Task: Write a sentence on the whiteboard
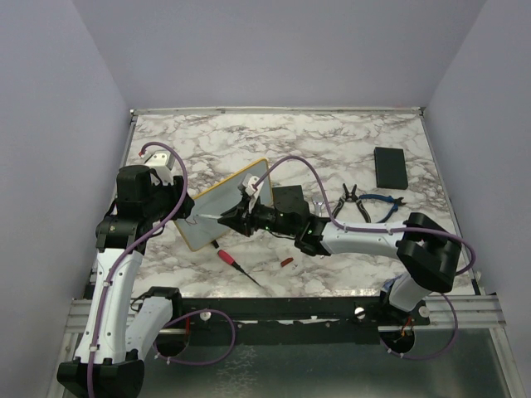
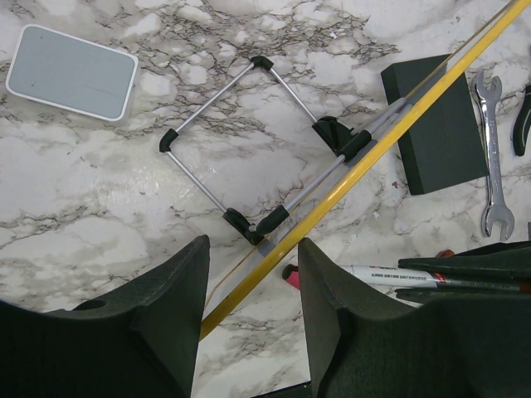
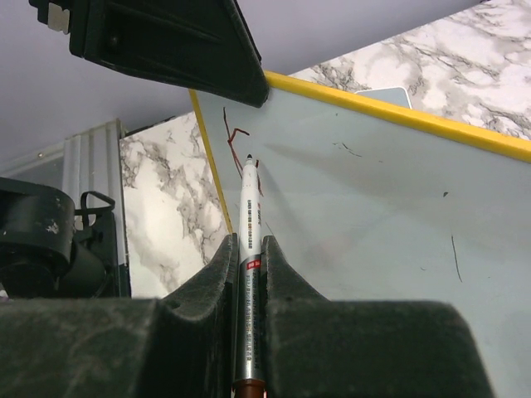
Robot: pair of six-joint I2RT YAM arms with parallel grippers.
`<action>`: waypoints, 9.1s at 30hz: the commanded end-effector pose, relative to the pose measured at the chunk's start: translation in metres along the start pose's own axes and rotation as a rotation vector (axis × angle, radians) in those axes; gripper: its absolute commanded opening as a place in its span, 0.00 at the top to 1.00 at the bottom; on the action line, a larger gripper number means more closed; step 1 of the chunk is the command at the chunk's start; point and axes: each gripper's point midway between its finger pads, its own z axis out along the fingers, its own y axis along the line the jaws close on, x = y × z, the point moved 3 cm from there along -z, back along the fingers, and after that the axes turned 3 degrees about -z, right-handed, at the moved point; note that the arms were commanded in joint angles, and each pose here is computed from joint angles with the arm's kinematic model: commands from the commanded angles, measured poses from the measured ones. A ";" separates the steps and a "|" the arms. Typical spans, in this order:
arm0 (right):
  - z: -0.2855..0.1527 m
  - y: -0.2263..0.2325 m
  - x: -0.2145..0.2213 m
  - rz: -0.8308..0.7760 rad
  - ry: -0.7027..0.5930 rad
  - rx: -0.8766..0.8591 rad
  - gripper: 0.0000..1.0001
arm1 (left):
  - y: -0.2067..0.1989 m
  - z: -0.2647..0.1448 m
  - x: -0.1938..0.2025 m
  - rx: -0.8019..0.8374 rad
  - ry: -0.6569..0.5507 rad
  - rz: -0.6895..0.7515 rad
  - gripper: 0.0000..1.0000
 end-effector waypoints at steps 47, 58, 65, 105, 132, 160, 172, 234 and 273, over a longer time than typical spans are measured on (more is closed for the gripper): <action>0.000 -0.002 0.009 -0.046 0.011 0.027 0.99 | -0.003 -0.005 0.002 0.012 0.005 0.003 0.53; 0.010 -0.010 0.008 -0.054 0.004 0.064 0.99 | -0.003 -0.005 0.002 0.012 0.006 0.003 0.53; 0.015 -0.010 0.012 -0.052 0.011 0.060 0.99 | -0.003 -0.005 0.002 0.012 0.004 0.002 0.53; 0.008 -0.016 0.044 -0.025 0.082 0.105 0.99 | -0.004 -0.003 0.003 0.016 0.014 0.003 0.53; -0.001 -0.022 0.004 -0.051 -0.039 0.172 1.00 | -0.004 -0.005 0.003 0.016 0.008 0.002 0.53; -0.001 -0.030 0.049 -0.010 0.087 0.215 0.99 | -0.004 -0.005 0.003 0.015 0.008 0.002 0.53; -0.004 -0.026 0.042 -0.011 0.065 0.199 0.99 | -0.004 -0.005 0.004 0.016 0.007 0.003 0.53; -0.006 -0.042 -0.004 -0.106 -0.015 0.299 0.99 | -0.004 -0.005 0.004 0.021 0.008 0.001 0.53; -0.005 -0.029 0.041 -0.035 0.097 0.215 0.99 | -0.004 -0.003 0.005 0.025 0.016 0.001 0.53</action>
